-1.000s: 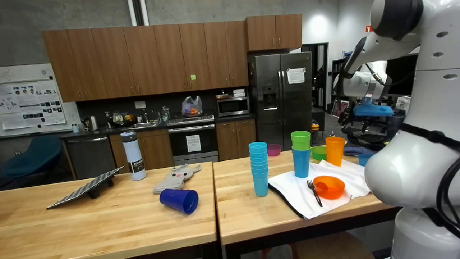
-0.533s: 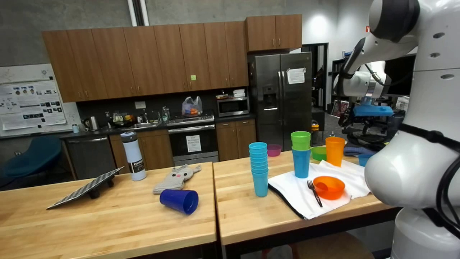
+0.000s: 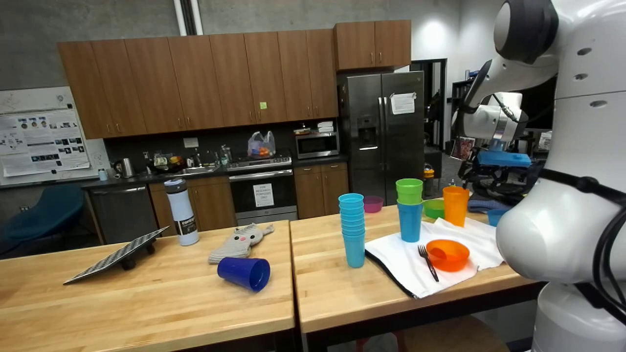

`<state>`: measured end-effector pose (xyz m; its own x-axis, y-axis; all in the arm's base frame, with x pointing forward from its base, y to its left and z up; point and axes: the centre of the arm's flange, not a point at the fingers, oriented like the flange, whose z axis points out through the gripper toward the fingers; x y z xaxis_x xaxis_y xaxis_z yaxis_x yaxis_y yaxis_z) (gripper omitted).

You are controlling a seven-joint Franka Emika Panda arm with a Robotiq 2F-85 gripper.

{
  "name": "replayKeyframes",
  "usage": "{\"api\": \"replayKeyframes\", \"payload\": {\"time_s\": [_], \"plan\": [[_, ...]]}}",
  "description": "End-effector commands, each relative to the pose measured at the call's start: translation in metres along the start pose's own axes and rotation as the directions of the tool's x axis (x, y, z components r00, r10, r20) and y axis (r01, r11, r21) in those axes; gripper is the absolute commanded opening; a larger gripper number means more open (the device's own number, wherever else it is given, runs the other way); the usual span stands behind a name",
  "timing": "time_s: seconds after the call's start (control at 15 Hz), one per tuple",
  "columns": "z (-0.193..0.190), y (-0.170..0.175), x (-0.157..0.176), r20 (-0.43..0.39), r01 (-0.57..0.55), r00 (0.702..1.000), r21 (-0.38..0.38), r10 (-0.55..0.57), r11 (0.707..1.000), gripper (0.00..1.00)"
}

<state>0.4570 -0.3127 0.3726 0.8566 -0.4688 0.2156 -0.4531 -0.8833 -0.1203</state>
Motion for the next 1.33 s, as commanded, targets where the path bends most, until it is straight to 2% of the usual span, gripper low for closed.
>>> {"api": "replayKeyframes", "payload": {"time_s": [0.0, 0.13, 0.2, 0.27, 0.4, 0.87, 1.0, 1.27], "plan": [[0.009, 0.001, 0.01, 0.016, -0.005, 1.0, 0.004, 0.005, 1.0, 1.0], [0.013, -0.001, 0.007, 0.023, -0.008, 1.0, 0.004, 0.008, 1.0, 1.0], [0.014, -0.001, 0.01, 0.024, -0.002, 1.0, 0.004, 0.001, 1.0, 0.75], [0.015, -0.003, 0.006, 0.024, -0.001, 1.0, 0.009, 0.001, 1.0, 0.74], [0.014, -0.004, 0.009, 0.029, 0.006, 1.0, -0.006, -0.006, 1.0, 0.61], [0.012, -0.009, 0.01, 0.031, -0.002, 1.0, -0.011, 0.003, 1.0, 0.06], [0.009, -0.011, 0.008, 0.027, -0.004, 1.0, -0.01, 0.004, 1.0, 0.0], [-0.02, -0.016, 0.002, 0.0, 0.025, 1.0, -0.066, -0.025, 0.997, 0.01]]}}
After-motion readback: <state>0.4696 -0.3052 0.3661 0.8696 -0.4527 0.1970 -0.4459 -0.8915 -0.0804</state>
